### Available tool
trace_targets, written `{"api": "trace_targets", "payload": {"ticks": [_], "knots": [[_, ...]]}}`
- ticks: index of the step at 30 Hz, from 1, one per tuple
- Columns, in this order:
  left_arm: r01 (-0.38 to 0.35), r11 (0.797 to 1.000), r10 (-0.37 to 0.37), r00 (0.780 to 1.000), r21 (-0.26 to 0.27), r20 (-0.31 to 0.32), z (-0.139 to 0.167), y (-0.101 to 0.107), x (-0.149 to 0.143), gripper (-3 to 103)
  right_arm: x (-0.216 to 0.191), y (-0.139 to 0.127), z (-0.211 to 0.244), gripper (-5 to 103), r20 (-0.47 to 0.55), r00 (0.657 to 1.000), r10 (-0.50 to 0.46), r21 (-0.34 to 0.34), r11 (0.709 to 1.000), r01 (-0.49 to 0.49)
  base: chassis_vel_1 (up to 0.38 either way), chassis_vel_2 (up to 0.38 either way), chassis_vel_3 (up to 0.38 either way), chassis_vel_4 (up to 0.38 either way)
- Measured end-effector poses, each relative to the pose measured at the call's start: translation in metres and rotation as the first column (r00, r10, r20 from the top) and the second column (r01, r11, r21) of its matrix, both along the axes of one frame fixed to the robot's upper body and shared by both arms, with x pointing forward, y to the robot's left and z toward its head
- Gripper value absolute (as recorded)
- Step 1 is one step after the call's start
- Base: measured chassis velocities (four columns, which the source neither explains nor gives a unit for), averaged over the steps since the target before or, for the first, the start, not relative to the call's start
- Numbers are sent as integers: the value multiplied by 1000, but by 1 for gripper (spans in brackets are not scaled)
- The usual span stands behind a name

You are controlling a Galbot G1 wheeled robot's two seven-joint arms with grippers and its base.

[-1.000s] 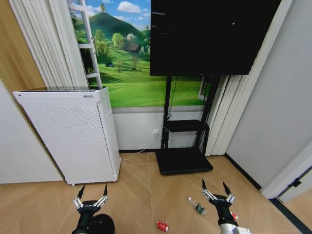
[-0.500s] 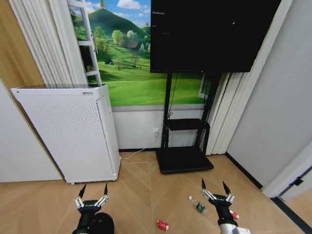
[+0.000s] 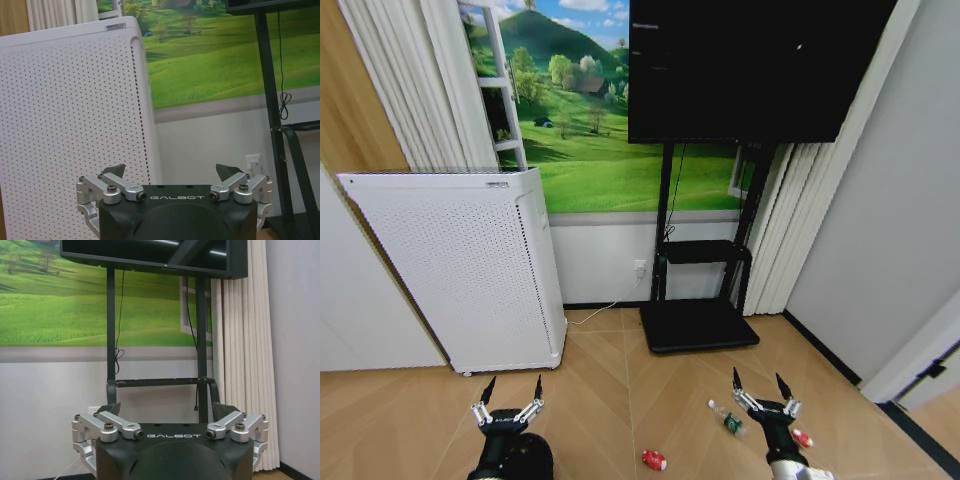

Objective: Pick up the trash bin and place the garbage on the floor into it.

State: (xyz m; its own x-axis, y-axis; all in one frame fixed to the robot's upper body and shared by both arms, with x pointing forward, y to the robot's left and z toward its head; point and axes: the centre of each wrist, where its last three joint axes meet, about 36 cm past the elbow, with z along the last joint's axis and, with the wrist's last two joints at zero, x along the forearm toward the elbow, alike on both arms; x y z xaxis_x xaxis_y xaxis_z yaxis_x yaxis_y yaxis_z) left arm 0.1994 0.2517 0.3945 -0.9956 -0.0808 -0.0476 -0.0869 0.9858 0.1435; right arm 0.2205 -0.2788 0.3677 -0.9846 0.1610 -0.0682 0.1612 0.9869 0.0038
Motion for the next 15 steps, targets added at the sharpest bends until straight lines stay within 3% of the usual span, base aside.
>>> {"api": "trace_targets", "payload": {"ticks": [15], "knots": [[-5, 1000, 5, 1000, 0, -8, -4, 2, 0, 99, -1, -3, -14, 100, -16, 1000, -20, 3, 1000, 20, 0, 0, 0, 0]]}}
